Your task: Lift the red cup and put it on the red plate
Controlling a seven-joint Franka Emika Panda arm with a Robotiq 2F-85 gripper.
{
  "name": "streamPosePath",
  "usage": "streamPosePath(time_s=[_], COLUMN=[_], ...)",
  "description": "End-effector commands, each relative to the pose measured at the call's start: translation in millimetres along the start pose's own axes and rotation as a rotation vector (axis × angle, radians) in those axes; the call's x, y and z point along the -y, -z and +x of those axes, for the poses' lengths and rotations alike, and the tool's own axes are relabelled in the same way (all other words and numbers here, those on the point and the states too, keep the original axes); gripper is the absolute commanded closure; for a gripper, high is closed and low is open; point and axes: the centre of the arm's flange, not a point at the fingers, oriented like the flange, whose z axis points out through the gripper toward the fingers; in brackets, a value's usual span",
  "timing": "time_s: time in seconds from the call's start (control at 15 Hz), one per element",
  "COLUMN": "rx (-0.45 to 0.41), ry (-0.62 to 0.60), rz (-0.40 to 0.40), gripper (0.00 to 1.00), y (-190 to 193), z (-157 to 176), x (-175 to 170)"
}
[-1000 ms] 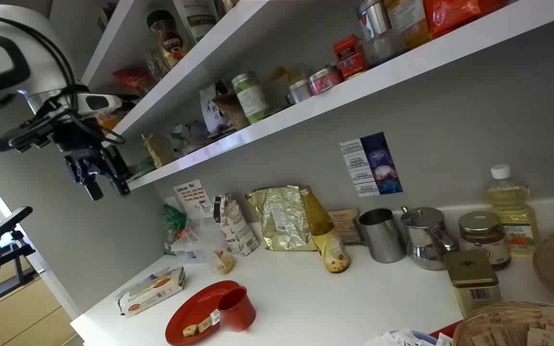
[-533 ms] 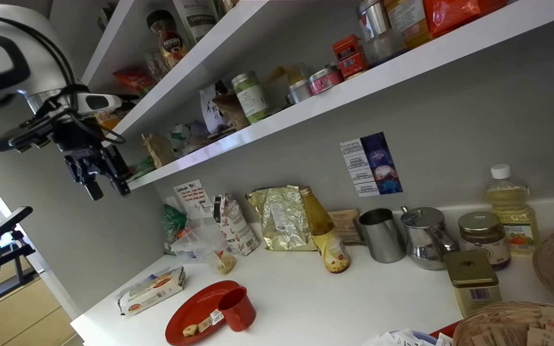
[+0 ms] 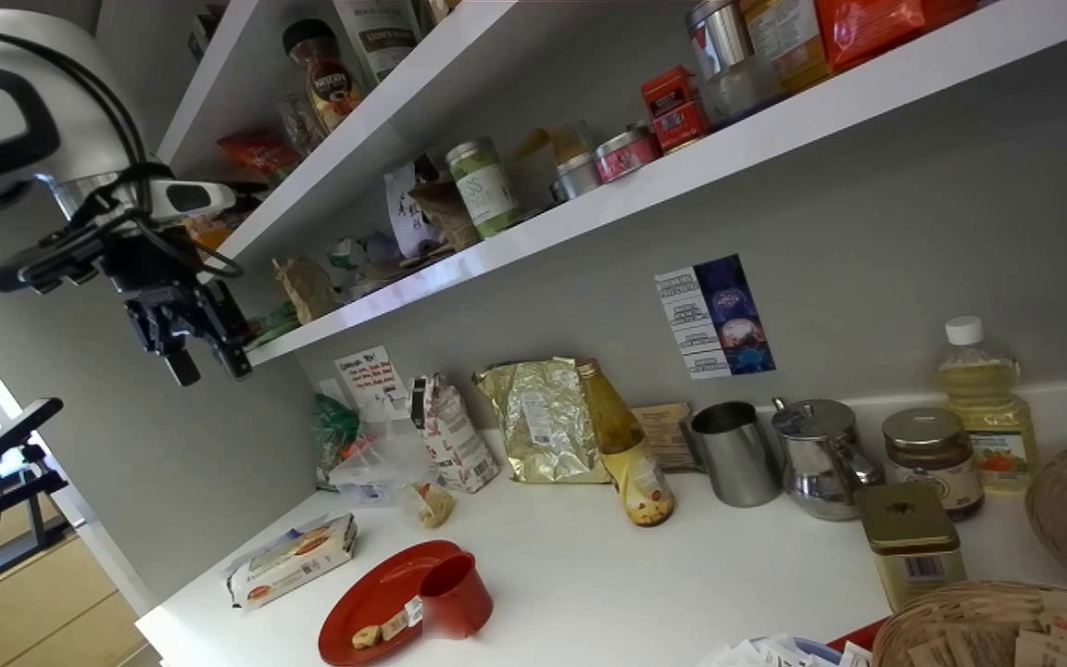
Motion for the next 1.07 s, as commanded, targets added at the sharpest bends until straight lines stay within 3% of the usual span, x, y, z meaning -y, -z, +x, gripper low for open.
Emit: streamPosePath(time_s=[0.0, 0.4, 0.8, 1.0], rx=[0.013, 0.135, 0.293, 0.307], ry=[-0.022, -0.098, -0.132, -0.16], rz=[0.041, 0.105, 0.131, 0.157], gripper=[0.0, 0.0, 0.0, 0.0], y=[-8, -82, -165, -198], z=[36, 76, 74, 70], x=[-7, -33, -54, -57])
